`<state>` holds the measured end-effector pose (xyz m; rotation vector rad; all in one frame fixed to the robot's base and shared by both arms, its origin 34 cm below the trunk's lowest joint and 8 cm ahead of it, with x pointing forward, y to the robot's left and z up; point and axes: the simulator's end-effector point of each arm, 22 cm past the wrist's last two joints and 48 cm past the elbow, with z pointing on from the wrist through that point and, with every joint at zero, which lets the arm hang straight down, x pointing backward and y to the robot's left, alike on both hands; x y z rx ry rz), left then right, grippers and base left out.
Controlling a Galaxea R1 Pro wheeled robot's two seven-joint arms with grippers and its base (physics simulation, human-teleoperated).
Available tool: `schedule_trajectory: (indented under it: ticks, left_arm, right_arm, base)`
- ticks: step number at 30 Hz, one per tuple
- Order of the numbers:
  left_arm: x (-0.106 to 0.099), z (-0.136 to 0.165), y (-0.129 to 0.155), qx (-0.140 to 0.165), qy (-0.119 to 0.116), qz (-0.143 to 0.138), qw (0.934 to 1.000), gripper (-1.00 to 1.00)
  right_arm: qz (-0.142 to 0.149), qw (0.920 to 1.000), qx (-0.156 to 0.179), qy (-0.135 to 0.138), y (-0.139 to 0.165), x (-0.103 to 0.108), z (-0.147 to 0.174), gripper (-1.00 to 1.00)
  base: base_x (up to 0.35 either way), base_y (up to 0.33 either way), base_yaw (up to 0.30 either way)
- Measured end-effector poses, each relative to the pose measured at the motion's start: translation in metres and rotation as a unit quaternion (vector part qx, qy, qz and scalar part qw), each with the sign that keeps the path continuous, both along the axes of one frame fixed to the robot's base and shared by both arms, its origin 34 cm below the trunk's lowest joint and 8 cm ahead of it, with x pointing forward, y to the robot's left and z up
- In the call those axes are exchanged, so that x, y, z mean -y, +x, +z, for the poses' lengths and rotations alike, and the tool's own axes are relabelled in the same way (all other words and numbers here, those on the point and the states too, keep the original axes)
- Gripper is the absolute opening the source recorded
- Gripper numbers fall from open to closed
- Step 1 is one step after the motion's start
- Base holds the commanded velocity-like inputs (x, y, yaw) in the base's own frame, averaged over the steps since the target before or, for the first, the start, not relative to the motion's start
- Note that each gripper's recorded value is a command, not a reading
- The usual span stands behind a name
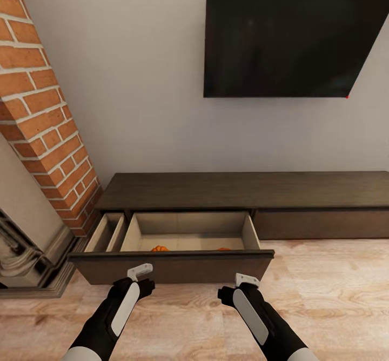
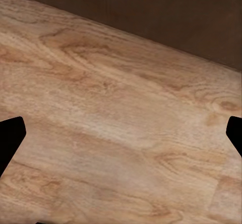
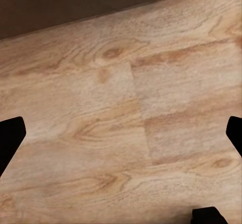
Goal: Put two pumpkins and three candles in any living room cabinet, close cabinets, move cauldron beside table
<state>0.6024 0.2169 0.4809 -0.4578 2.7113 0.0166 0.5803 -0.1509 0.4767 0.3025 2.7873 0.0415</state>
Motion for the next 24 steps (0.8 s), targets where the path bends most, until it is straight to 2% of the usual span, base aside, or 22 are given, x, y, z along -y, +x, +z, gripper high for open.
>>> schedule_trajectory:
  ticks: [11, 19, 21, 24]
  left_arm:
    - [0.001, -0.02, -0.002, 0.003, -0.002, -0.001, 1.0, 1.0]
    - [-0.001, -0.039, -0.007, 0.002, 0.006, -0.003, 1.0, 1.0]
    - [-0.002, -0.043, -0.007, 0.003, 0.008, -0.004, 1.0, 1.0]
    - [-0.004, -0.048, -0.005, 0.014, 0.01, 0.002, 0.9998, 1.0]
  right_arm:
    - [-0.002, 1.0, 0.004, -0.004, -0.002, 0.003, -0.021, 1.0]
    - [-0.039, 0.9972, 0.063, 0.006, 0.017, 0.004, -0.03, 1.0]
    - [-0.036, 0.9968, 0.07, 0.009, 0.018, 0.001, -0.033, 1.0]
    - [-0.016, 0.9969, 0.077, 0.007, 0.016, -0.009, -0.038, 1.0]
  base:
    - [0.0, 0.0, 0.0]
    - [0.0, 0.0, 0.0]
    - [0.0, 0.0, 0.0]
    - [0.0, 0.0, 0.0]
